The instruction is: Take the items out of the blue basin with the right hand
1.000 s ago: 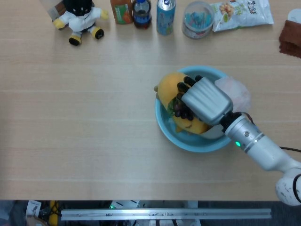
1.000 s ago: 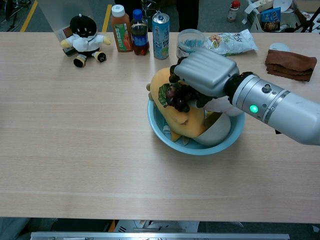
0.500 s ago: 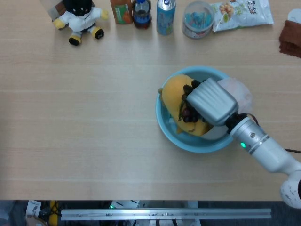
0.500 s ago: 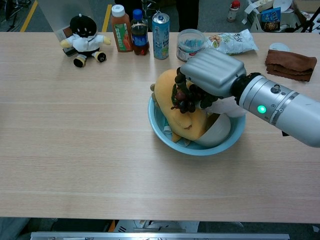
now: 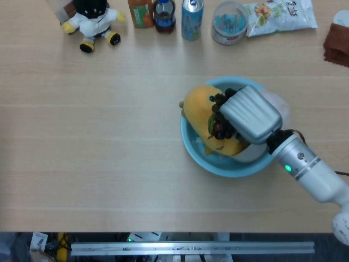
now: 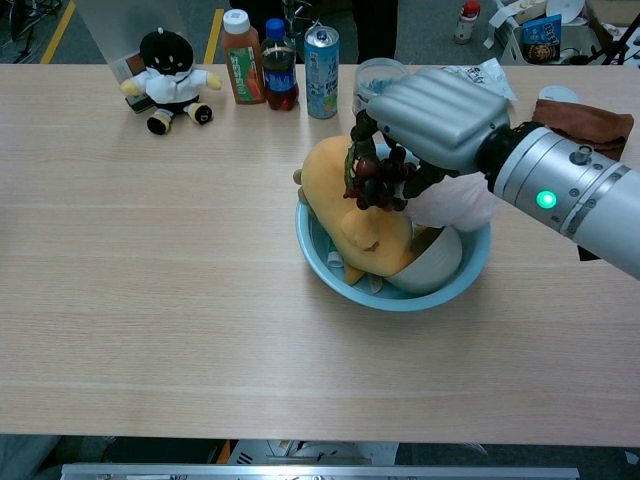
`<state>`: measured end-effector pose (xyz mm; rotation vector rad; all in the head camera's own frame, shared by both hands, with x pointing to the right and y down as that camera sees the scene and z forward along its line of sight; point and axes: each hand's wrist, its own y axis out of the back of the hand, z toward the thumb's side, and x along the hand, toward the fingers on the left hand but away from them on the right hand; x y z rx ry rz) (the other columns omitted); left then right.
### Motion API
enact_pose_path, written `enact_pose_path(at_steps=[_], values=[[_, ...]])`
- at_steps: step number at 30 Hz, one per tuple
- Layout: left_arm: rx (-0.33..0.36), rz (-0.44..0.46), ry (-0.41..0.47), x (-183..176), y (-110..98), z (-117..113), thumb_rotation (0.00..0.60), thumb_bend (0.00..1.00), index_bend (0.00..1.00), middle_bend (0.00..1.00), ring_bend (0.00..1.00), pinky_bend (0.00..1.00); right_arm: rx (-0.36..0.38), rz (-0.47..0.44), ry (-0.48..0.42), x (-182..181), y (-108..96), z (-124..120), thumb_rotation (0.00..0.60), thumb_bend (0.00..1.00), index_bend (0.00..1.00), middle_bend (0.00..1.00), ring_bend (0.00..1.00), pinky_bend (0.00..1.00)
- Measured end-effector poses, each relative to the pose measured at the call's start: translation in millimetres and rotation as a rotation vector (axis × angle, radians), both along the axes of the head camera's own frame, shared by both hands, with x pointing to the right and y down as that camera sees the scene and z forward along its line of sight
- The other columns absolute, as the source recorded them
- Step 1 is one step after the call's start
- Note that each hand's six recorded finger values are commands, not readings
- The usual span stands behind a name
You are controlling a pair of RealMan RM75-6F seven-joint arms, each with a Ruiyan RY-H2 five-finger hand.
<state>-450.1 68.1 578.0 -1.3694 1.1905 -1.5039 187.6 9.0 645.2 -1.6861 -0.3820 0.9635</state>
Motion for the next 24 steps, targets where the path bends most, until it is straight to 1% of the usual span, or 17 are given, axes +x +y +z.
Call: enact_pose_path(at_steps=[4, 9, 12, 17, 20, 24], values=[[0.0, 0.0, 0.001, -1.6, -0.2, -0.4, 0.6, 0.37, 0.26, 0.26, 0.25, 0.26, 0.007, 0.017, -0.028, 0.8, -2.4, -10.7, 0.6, 0.38, 0.67, 0.5, 0.48, 0.73], [0.001, 0.005, -0.001, -2.0, -0.9, -1.4, 0.6, 0.37, 0.26, 0.26, 0.25, 0.26, 0.037, 0.049, -0.056, 5.7, -12.1, -27.0, 0.6, 0.38, 0.67, 0.5, 0.48, 0.73], [0.001, 0.009, -0.001, -1.4, -1.0, -1.9, 0.6, 0.37, 0.26, 0.26, 0.25, 0.26, 0.06, 0.079, -0.075, 10.6, -21.6, -38.6, 0.6, 0.38, 0.67, 0.5, 0.48, 0.73], [0.0, 0.014, -0.003, 0.4, -1.1, -2.6, 0.6, 0.37, 0.26, 0.26, 0.25, 0.26, 0.117, 0.141, -0.097, 22.5, -43.5, -58.4, 0.6, 0.38, 0.67, 0.5, 0.48, 0.73], [-0.001, 0.017, -0.003, 1.3, -0.9, -2.8, 0.6, 0.37, 0.26, 0.26, 0.25, 0.26, 0.145, 0.177, -0.088, 32.0, -57.9, -64.6, 0.6, 0.38, 0.67, 0.5, 0.48, 0.73], [-0.002, 0.018, -0.005, 2.0, -1.1, -3.2, 0.6, 0.37, 0.26, 0.26, 0.25, 0.26, 0.172, 0.213, -0.062, 41.1, -75.5, -64.8, 0.6, 0.38, 0.67, 0.5, 0.48, 0.73]])
